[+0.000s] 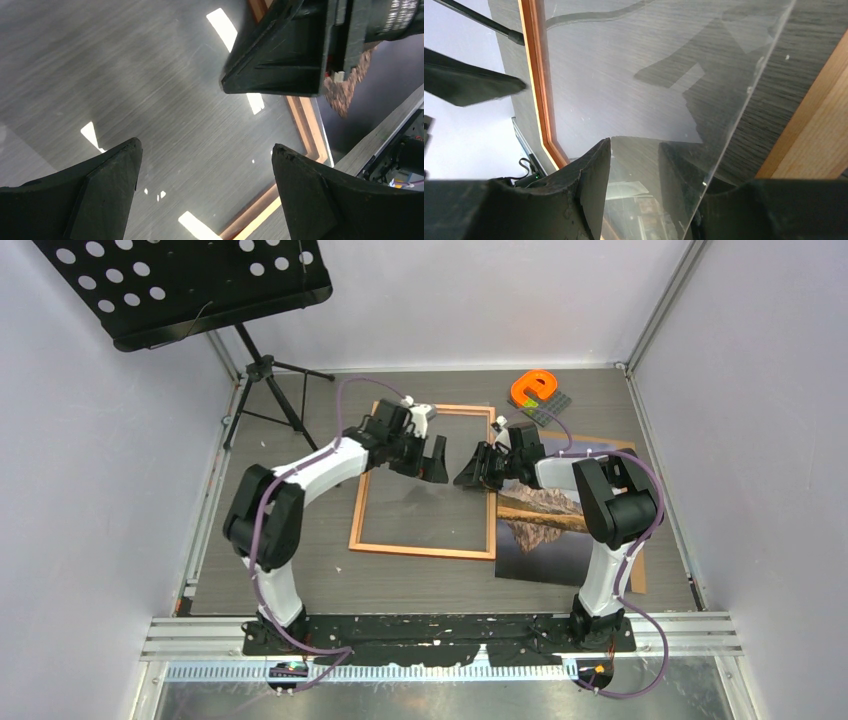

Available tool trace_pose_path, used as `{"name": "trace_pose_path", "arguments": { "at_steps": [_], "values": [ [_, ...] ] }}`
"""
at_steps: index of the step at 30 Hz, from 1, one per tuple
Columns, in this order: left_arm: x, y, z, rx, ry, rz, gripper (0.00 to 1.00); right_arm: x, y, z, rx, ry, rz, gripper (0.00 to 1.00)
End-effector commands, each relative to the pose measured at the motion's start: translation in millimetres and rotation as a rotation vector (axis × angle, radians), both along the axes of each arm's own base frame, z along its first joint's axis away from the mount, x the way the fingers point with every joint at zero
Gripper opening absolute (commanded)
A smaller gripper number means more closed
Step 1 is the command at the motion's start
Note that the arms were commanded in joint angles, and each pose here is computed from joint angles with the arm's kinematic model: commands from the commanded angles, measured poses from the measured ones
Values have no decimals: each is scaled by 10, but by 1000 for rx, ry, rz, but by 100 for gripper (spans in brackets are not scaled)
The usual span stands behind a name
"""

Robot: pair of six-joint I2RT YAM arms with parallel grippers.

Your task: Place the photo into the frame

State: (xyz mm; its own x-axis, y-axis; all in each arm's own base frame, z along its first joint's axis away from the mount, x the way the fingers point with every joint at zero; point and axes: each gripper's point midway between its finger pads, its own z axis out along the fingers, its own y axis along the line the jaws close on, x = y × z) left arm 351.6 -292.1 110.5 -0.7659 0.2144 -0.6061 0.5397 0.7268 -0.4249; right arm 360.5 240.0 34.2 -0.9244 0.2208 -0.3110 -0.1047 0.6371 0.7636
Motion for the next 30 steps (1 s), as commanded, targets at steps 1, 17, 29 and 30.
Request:
{"name": "trace_pose_path", "arguments": {
  "at_steps": [1,17,29,30],
  "values": [
    [109,-296,-22,-54,13,10,100,133,77,252,20,-95,21,47],
    [159,-582,-229,-106,63,12,100,122,74,230,21,-89,20,47],
    [112,-650,-373,-109,109,9,100,113,83,230,26,-88,24,48],
    [110,-643,-386,-107,111,10,100,113,83,242,26,-90,24,48]
  ]
}}
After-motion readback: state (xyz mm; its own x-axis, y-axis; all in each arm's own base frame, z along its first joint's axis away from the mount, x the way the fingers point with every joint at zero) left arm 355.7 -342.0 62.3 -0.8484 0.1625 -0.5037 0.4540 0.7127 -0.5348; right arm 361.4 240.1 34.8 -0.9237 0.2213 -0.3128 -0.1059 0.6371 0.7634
